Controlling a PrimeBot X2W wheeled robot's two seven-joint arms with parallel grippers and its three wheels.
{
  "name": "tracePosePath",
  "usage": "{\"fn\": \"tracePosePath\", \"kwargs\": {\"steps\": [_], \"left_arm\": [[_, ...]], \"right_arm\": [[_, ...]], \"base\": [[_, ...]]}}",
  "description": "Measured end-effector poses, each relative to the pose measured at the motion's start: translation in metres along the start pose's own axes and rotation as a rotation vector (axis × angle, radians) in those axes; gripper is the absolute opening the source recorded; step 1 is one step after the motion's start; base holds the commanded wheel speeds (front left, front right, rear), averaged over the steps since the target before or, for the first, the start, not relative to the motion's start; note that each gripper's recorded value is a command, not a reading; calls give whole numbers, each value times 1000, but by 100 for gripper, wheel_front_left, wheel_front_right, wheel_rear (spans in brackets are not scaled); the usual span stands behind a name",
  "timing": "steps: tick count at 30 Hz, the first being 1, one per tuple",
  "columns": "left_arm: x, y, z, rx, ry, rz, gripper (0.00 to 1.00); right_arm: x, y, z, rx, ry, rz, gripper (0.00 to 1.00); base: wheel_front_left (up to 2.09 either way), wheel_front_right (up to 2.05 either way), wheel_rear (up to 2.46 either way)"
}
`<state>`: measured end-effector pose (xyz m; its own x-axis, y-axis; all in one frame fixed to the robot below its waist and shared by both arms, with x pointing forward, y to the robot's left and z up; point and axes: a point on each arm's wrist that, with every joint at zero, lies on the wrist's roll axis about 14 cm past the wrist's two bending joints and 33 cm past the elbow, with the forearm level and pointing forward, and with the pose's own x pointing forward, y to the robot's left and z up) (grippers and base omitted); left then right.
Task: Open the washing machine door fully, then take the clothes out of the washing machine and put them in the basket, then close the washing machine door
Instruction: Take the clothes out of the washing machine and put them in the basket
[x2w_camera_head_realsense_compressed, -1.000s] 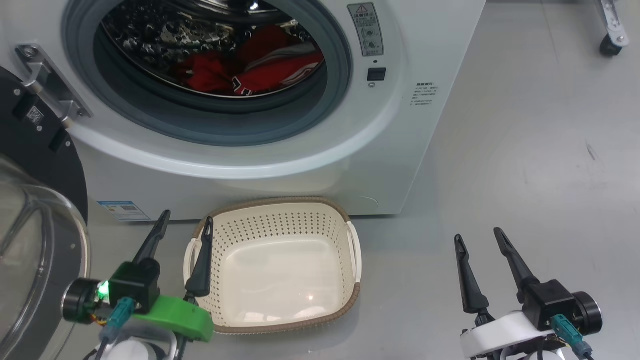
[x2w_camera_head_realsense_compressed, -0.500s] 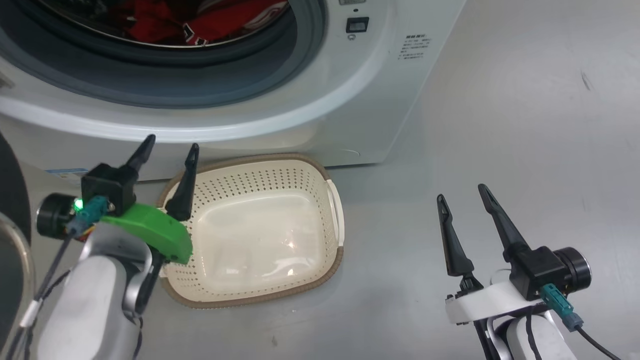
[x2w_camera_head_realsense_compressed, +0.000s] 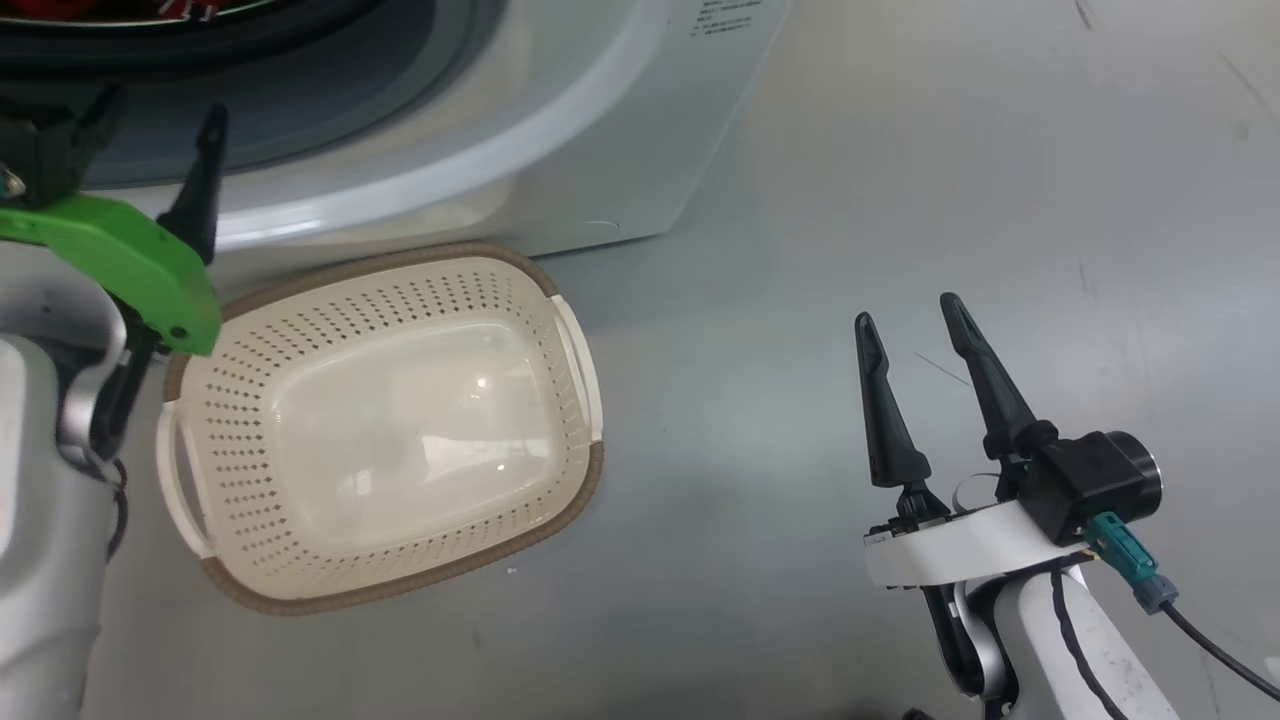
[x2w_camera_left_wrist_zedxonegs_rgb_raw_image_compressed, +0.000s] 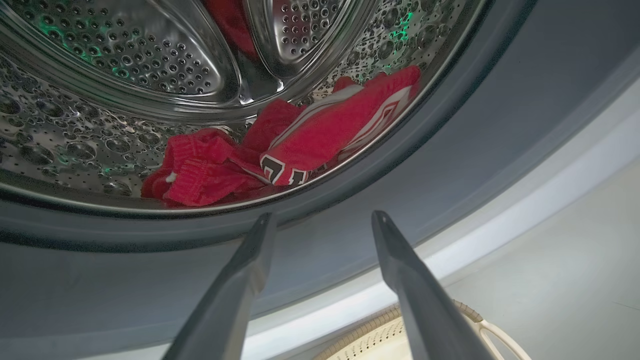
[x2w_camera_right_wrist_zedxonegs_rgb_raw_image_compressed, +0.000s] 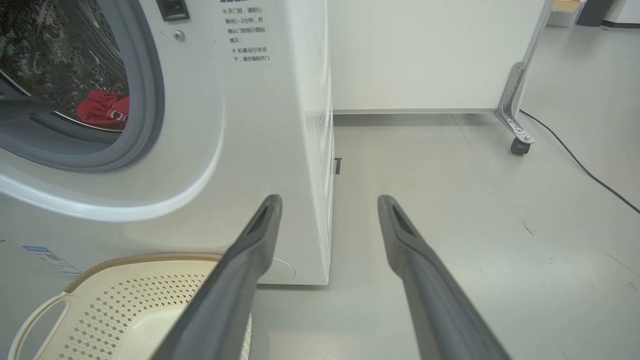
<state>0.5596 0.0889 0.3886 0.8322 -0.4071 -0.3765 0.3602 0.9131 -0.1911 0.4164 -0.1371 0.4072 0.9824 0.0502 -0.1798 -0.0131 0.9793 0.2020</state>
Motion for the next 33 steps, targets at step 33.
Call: {"fn": "tracePosePath", "kwargs": {"steps": [33], "left_arm": [[120,20,-21,-16,339,-95,91]], "right_arm": [[14,-49,-16,34,50,-170,100]], "base": [[0,0,0]]}}
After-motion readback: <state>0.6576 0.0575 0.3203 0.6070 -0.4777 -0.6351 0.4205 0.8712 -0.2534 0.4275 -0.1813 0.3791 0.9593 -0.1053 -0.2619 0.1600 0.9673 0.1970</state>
